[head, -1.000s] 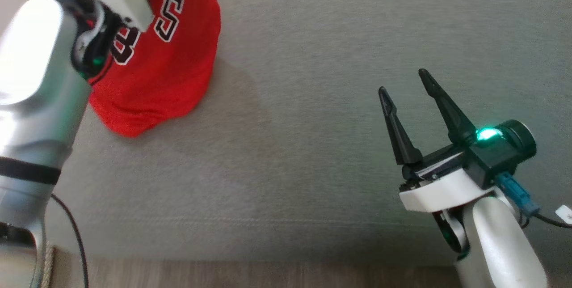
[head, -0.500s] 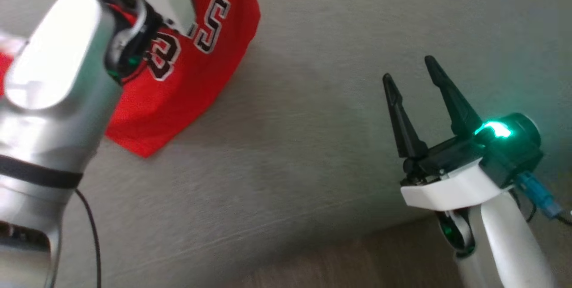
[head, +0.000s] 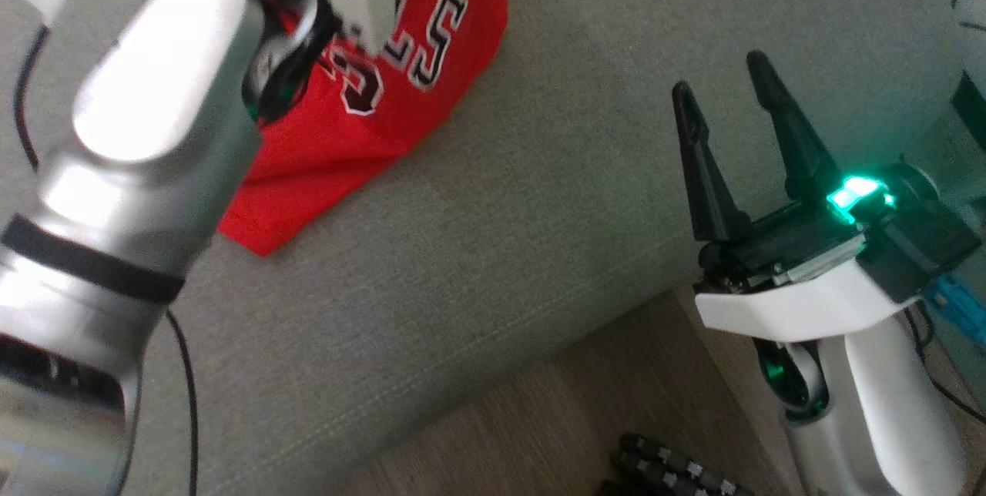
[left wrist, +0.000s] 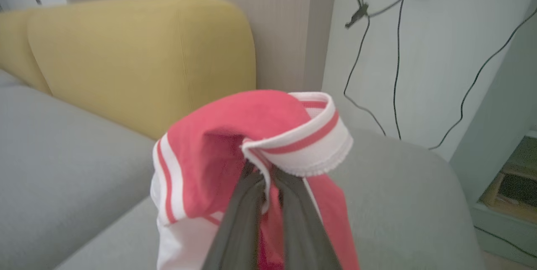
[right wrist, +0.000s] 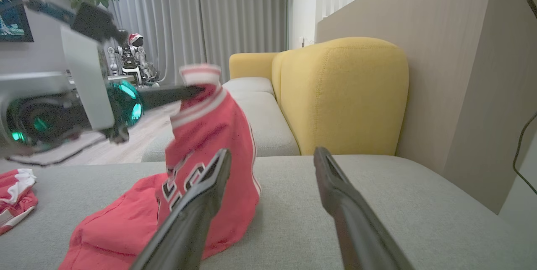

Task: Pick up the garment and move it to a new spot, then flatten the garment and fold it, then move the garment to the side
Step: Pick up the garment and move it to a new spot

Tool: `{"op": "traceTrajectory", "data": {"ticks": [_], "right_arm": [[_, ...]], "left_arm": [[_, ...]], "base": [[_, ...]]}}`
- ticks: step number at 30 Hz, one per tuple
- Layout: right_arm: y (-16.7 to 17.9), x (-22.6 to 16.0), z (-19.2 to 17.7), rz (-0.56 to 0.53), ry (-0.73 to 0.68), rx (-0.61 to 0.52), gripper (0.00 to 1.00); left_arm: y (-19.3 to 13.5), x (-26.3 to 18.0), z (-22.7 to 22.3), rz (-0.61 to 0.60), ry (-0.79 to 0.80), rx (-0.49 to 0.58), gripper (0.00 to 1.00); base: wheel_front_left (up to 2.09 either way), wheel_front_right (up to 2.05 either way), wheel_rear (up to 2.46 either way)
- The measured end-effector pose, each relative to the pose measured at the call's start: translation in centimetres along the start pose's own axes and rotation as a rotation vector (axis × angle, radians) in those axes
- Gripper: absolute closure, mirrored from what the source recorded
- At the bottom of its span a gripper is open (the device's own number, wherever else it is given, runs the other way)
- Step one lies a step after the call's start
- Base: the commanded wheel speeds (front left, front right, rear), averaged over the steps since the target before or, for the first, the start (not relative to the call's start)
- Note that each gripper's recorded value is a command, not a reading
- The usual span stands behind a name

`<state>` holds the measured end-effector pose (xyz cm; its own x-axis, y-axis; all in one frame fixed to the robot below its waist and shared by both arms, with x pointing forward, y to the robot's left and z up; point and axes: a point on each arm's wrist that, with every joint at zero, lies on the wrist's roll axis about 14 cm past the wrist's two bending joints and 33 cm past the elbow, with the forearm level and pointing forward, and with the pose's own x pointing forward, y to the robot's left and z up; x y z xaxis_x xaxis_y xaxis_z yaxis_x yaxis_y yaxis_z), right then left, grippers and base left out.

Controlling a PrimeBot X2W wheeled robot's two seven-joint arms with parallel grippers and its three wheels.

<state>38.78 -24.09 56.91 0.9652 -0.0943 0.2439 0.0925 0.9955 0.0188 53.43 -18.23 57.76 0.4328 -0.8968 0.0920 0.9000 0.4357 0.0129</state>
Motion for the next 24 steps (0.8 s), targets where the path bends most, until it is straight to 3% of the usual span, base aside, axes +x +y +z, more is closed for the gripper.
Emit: {"op": "traceTrajectory", "data": {"ticks": [5, 9, 10, 11, 18, 24], "right_arm": [[-0.1, 0.7, -1.4, -0.002, 0.033, -0.01, 0.0], [0.1, 1.0, -2.4, 0.004, 0.055, -0.007, 0.0], [0.2, 1.1, -2.5, 0.007, 0.056, -0.01, 0.0], [0.3, 1.2, -2.6, 0.01, 0.057, -0.014, 0.0], [1.8, 1.6, -3.0, 0.06, 0.057, -0.018, 0.0], [4.0, 1.7, -3.1, 0.119, 0.054, -0.001, 0.0]], "left_arm": [[-0.4, -2.0, -10.3, 0.044, 0.149, -0.103, 1.0], [-1.4, -5.3, -16.8, 0.093, 0.262, -0.125, 1.0], [-1.5, -5.7, -17.2, 0.109, 0.267, -0.13, 0.74], [-1.6, -5.8, -17.2, 0.119, 0.261, -0.129, 0.0], [-1.0, -5.9, -11.3, 0.203, 0.104, -0.086, 0.0], [-0.9, -10.4, -8.8, 0.339, 0.031, -0.1, 0.0]], "base": [[0.0, 0.0, 0.0], [0.0, 0.0, 0.0], [0.0, 0.0, 0.0], [0.0, 0.0, 0.0], [0.0, 0.0, 0.0], [0.0, 0.0, 0.0]]}}
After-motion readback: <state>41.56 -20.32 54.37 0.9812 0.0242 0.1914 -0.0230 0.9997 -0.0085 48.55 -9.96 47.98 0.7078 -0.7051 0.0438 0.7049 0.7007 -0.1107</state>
